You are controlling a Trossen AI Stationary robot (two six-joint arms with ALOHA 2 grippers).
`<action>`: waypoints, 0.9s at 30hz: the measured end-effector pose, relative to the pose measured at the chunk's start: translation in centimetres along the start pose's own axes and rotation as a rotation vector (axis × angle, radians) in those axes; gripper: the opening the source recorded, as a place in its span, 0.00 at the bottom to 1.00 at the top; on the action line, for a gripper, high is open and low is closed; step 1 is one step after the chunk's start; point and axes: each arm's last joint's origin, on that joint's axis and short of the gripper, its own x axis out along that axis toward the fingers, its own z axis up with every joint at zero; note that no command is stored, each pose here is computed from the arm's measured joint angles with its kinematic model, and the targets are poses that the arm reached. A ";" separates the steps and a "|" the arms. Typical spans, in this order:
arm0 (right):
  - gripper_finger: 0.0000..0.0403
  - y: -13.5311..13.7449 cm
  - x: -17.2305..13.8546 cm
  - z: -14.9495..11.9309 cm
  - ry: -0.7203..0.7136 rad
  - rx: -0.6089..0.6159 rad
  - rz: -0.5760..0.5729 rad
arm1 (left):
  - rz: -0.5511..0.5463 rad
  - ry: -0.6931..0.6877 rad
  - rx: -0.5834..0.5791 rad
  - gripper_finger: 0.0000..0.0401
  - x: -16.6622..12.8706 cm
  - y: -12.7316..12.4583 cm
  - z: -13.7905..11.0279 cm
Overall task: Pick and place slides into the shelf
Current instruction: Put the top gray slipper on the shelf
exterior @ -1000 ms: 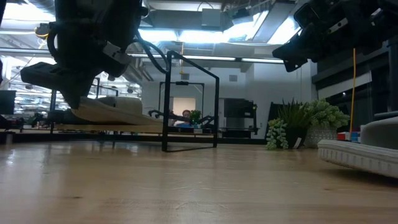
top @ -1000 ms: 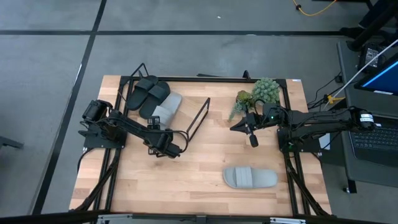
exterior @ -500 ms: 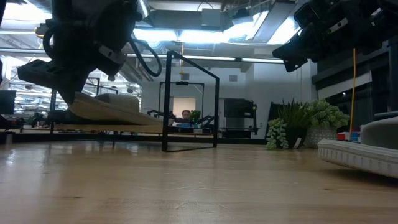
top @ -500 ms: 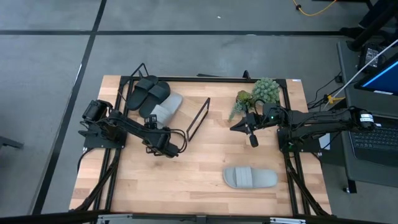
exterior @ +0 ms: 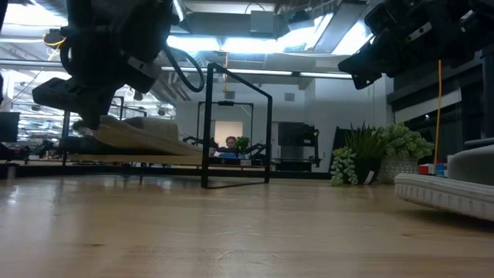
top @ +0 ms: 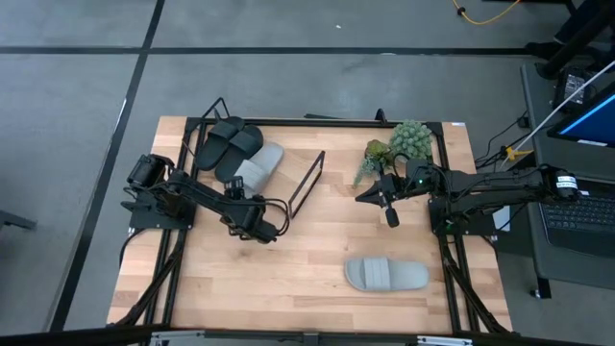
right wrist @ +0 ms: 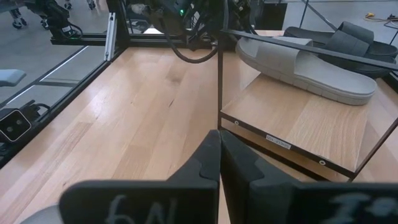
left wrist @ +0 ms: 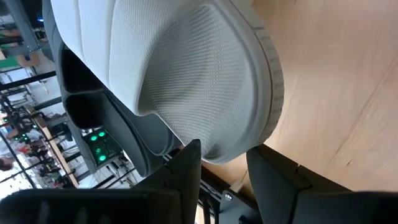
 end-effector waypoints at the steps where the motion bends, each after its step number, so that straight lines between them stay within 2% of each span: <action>1: 0.01 0.0 0.0 0.0 0.000 0.000 0.000 | -0.001 0.001 -0.004 0.30 0.0 0.0 0.0; 21: 0.01 0.9 0.2 0.0 0.001 -0.014 0.047 | 0.029 0.008 0.044 0.30 -0.1 0.2 -0.2; 27: 0.01 0.9 0.2 0.0 0.001 -0.017 0.047 | 0.020 -0.043 0.009 0.30 -0.1 -0.1 0.3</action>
